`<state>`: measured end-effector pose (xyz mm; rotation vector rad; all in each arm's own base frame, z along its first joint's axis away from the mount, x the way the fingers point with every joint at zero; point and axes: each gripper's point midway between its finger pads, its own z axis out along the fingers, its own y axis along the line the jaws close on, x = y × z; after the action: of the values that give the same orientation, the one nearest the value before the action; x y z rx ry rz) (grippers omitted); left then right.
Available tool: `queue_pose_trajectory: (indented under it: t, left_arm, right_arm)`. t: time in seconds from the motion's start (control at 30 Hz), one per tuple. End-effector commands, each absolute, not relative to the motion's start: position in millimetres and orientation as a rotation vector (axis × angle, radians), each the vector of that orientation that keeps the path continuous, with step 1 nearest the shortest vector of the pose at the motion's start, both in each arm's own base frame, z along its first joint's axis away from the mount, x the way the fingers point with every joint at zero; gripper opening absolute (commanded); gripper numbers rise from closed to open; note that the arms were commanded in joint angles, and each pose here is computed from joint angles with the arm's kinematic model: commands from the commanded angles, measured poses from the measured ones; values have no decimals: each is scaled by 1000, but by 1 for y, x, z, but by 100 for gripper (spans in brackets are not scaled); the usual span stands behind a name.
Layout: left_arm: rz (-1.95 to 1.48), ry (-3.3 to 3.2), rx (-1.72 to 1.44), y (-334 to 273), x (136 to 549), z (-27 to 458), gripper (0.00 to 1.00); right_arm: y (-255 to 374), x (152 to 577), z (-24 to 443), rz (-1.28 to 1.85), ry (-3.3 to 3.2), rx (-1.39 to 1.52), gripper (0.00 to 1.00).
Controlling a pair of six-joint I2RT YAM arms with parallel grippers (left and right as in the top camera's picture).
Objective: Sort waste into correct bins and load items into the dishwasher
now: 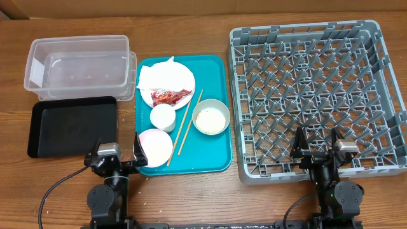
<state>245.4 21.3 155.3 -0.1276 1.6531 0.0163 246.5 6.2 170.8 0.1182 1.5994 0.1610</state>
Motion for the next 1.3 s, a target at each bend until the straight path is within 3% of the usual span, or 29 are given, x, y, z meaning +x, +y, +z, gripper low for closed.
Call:
queue_pose_trajectory:
  t: [0.0, 0.93, 1.27]
  left_arm:
    - [27, 1646, -97, 19, 245, 156, 100]
    - [-18, 1635, -60, 11, 246, 159, 100]
    - [-38, 1542, -2, 2, 241, 210, 100]
  right_arm:
    - [7, 246, 170, 162, 1592, 112, 100]
    - [11, 246, 171, 183, 1591, 91, 100]
    - [15, 240, 209, 204, 1515, 63, 100]
